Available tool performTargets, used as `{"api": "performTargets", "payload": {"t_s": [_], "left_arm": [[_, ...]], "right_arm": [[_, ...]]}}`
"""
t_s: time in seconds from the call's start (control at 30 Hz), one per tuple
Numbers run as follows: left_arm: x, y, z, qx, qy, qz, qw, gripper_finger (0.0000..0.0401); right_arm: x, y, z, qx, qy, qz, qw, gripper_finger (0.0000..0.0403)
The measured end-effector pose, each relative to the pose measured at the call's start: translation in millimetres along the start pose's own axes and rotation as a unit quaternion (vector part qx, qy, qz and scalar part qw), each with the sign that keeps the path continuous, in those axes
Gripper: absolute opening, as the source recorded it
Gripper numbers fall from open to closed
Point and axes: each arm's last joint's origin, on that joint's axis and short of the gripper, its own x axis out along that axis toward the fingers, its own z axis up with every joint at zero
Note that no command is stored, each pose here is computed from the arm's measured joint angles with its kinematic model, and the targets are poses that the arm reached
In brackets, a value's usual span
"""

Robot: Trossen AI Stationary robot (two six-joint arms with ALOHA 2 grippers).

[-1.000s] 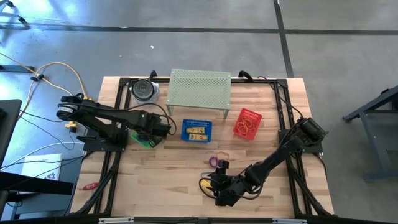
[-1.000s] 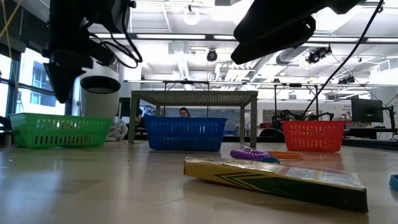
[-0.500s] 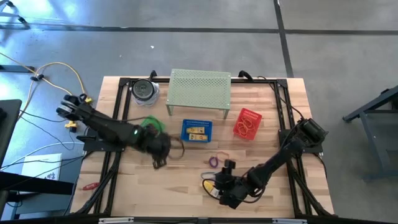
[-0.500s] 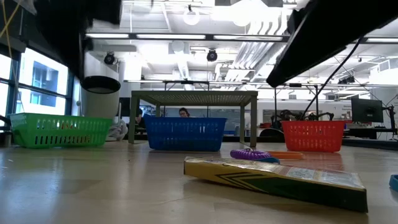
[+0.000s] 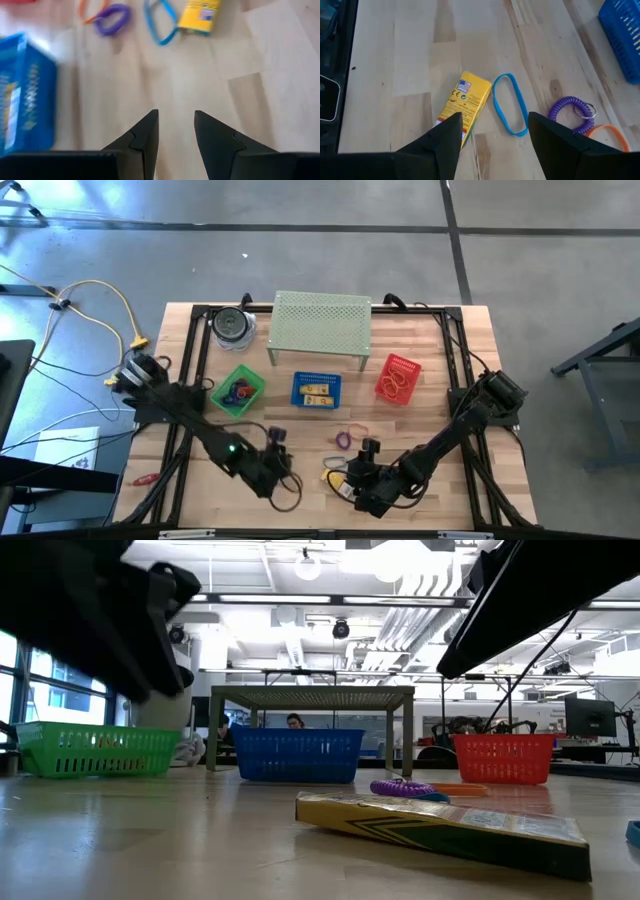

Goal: Pick & Place Office Desk Supplies
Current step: Put the blue rubber band into the red bin

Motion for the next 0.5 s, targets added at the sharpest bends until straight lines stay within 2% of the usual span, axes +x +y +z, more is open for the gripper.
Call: {"api": "performTargets", "payload": {"t_s": [0.1,0.23,0.5], "left_arm": [[18,-12,1,0.016,-0.022,-0.004,1.0,0.0118],[32,-12,8,0.024,-0.059,-0.003,0.998,0.0118],[37,-3,8,0.034,-0.048,0.008,0.998,0.0118]], "right_arm": [[0,0,0,0.0,0.0,0.0,1.0,0.0215],[0,0,0,0.0,0.0,0.0,1.0,0.0215],[0,0,0,-0.008,0.0,0.0,1.0,0.0215]]}}
